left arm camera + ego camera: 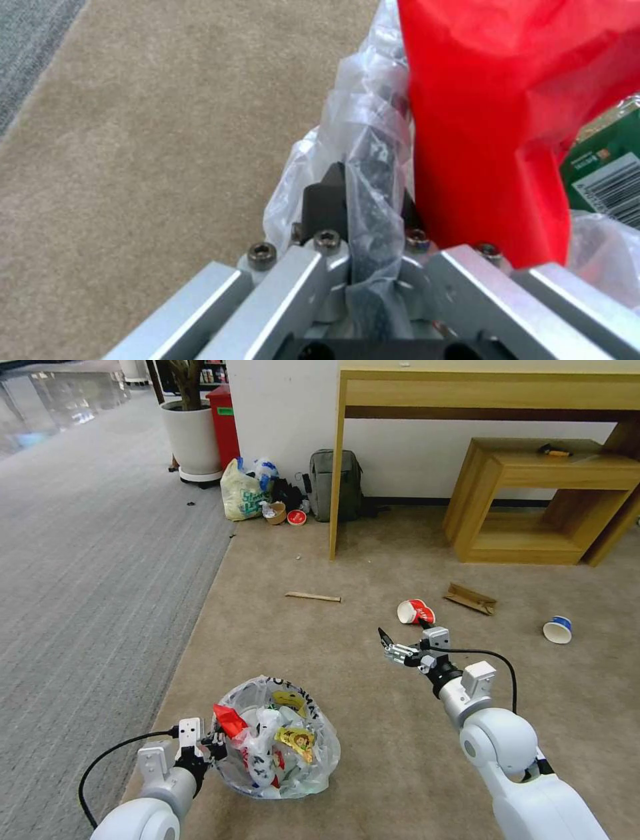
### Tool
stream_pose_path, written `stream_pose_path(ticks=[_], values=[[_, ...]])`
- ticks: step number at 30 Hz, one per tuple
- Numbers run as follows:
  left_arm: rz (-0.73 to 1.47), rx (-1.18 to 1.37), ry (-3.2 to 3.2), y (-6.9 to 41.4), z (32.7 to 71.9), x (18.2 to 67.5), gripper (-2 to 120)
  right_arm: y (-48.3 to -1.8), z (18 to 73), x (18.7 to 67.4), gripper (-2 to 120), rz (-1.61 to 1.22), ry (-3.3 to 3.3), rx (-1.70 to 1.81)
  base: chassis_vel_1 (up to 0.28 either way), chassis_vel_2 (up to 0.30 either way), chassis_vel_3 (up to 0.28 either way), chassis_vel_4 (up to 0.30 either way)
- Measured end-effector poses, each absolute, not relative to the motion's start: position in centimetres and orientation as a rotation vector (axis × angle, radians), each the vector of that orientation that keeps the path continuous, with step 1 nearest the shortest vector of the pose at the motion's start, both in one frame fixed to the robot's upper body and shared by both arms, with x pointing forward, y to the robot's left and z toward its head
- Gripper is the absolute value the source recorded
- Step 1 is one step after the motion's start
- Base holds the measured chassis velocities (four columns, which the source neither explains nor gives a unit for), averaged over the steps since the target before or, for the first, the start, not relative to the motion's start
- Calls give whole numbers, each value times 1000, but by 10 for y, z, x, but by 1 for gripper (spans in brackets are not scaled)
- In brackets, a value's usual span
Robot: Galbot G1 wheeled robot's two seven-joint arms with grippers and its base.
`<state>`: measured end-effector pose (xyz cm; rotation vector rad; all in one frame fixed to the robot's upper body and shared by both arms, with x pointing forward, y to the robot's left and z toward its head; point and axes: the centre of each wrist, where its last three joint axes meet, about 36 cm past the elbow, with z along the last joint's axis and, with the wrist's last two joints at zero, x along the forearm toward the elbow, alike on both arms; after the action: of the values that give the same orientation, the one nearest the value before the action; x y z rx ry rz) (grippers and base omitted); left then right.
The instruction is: Pick up the trash bin and place the garbage on the floor into it.
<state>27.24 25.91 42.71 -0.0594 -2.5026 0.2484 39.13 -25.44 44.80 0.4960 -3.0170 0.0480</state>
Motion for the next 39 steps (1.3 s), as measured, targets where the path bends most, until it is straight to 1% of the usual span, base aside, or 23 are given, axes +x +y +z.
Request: stream_pose_path(ticks=[7,23,39], values=[[248,-60,-2505,258,428,271,0,-256,449,390,100,50,-3017,494,-136,-141,142,143],[239,-61,-2506,256,428,267,0,-260,449,386,100,46,-3016,493,-184,-176,185,185],[235,-62,-2499,255,425,262,0,-264,448,380,100,45,-3014,485,-230,-236,223,232]])
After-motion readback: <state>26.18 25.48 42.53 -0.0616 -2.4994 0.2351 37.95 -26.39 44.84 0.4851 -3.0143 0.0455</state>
